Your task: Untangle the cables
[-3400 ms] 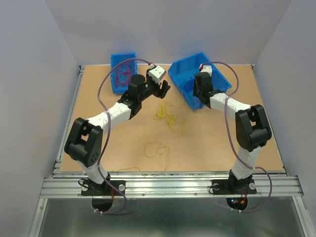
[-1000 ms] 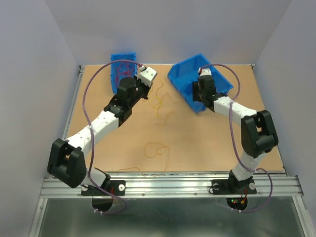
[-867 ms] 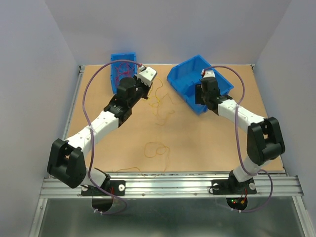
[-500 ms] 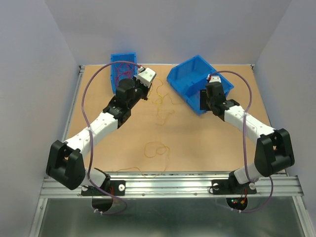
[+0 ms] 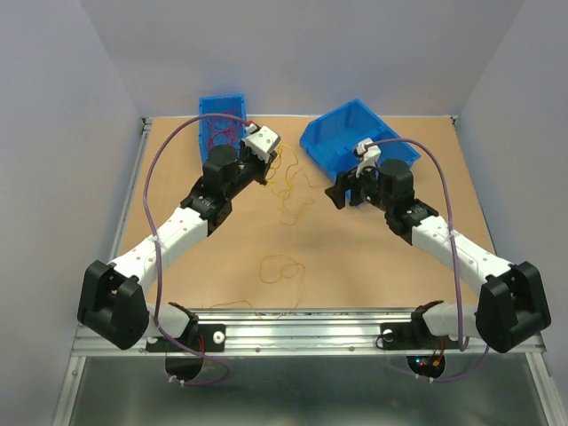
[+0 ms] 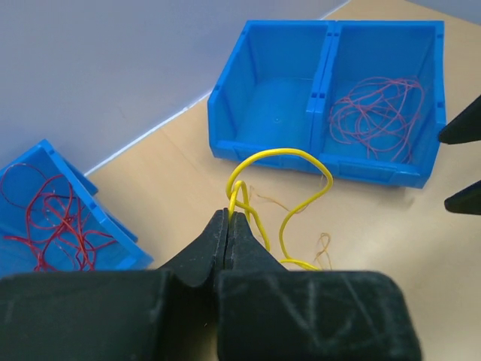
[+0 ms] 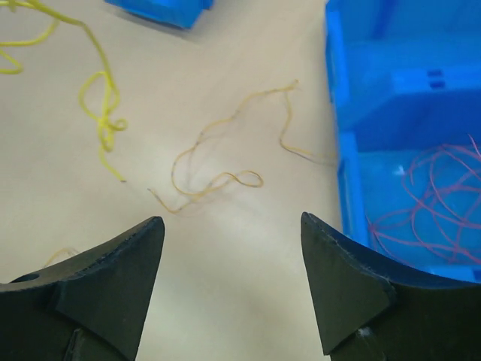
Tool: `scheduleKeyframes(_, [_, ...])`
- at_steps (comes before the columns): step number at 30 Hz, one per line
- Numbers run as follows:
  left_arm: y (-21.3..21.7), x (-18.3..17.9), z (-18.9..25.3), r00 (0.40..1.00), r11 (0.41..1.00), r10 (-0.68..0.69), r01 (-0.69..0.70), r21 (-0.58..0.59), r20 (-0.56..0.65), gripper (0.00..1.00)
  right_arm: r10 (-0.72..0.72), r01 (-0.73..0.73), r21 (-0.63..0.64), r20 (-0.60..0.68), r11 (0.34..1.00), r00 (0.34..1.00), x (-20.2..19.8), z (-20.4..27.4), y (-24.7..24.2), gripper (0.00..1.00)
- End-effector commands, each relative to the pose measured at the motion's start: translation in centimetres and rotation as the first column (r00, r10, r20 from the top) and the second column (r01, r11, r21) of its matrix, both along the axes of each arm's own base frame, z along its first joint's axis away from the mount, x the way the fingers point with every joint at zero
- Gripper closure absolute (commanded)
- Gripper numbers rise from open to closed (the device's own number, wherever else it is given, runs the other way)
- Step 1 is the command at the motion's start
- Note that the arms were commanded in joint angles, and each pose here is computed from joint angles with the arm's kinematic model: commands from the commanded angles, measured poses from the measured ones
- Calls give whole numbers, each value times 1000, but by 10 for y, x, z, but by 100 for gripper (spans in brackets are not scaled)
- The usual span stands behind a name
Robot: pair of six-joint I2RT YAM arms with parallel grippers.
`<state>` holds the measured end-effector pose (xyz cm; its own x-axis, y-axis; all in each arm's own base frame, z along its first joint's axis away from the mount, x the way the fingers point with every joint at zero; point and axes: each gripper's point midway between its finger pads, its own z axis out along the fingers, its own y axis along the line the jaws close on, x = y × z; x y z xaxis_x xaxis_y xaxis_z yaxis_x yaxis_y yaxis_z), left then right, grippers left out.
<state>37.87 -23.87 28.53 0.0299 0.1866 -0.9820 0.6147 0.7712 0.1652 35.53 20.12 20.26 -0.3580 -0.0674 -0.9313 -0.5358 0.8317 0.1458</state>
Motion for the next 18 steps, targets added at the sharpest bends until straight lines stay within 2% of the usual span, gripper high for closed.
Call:
scheduleKeyframes(1, [-10, -15, 32, 996, 994, -75, 79, -70, 50, 100, 257, -287, 97, 247, 953, 935, -11, 42, 44, 23])
scheduleKeyframes(7, [-24, -23, 25, 987, 984, -161, 161, -81, 3, 100, 306, -389, 176, 369, 904, 878, -19, 64, 61, 27])
scheduleKeyframes(18, [-47, -32, 6, 958, 960, -278, 273, -68, -74, 100, 300, -413, 218, 411, 884, 861, -6, 67, 81, 31])
